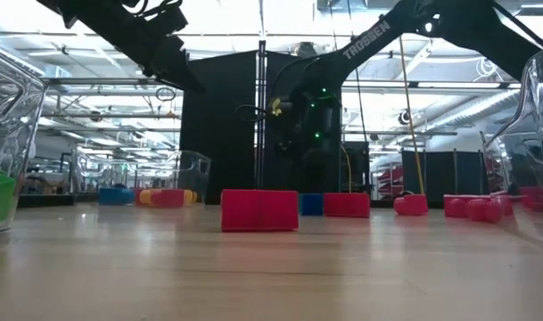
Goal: Sort blocks by size
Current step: Put the two-stud green game piece into the bottom right transparent bin
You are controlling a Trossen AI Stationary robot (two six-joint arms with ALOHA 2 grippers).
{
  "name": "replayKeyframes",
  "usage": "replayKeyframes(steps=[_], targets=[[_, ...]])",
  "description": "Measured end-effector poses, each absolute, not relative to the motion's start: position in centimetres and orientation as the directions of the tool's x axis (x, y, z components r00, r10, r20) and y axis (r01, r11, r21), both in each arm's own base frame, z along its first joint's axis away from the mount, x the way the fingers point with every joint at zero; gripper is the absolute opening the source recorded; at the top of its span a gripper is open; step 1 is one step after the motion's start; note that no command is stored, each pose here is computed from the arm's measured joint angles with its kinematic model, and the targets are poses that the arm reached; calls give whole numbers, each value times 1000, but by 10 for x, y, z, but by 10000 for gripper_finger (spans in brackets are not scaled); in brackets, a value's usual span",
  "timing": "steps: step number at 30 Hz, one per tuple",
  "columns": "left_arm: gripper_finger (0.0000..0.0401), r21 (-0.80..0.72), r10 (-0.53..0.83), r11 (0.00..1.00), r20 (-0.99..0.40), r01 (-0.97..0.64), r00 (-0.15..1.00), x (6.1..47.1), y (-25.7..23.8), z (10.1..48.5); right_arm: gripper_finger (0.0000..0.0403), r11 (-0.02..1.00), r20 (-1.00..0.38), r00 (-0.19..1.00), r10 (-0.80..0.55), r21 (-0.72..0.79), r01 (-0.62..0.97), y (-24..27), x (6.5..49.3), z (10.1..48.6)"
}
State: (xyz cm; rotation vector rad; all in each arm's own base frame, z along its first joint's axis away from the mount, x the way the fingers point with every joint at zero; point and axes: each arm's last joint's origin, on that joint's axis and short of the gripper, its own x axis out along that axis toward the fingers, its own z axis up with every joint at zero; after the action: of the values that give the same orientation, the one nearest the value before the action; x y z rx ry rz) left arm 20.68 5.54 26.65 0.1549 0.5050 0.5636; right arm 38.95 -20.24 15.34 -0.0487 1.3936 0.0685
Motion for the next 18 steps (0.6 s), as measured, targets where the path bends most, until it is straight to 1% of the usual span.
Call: replayKeyframes(steps=[6,11,15,18], targets=[[251,273,545,838,-425,-472,722,206,55,265,84,998,-992,111,59,55,-38,-188,387,158],[251,263,537,843,-461,-469,706,205,54,262,47,997,-994,77,79,77,-29,-171,385,172],[251,272,532,846,-492,-460,689,203,54,259,39,999,-989,139,52,52,-5,-167,387,187],[251,258,532,845,-496,-468,686,202,54,258,53,998,-980,200,19,31,59,-171,387,198]])
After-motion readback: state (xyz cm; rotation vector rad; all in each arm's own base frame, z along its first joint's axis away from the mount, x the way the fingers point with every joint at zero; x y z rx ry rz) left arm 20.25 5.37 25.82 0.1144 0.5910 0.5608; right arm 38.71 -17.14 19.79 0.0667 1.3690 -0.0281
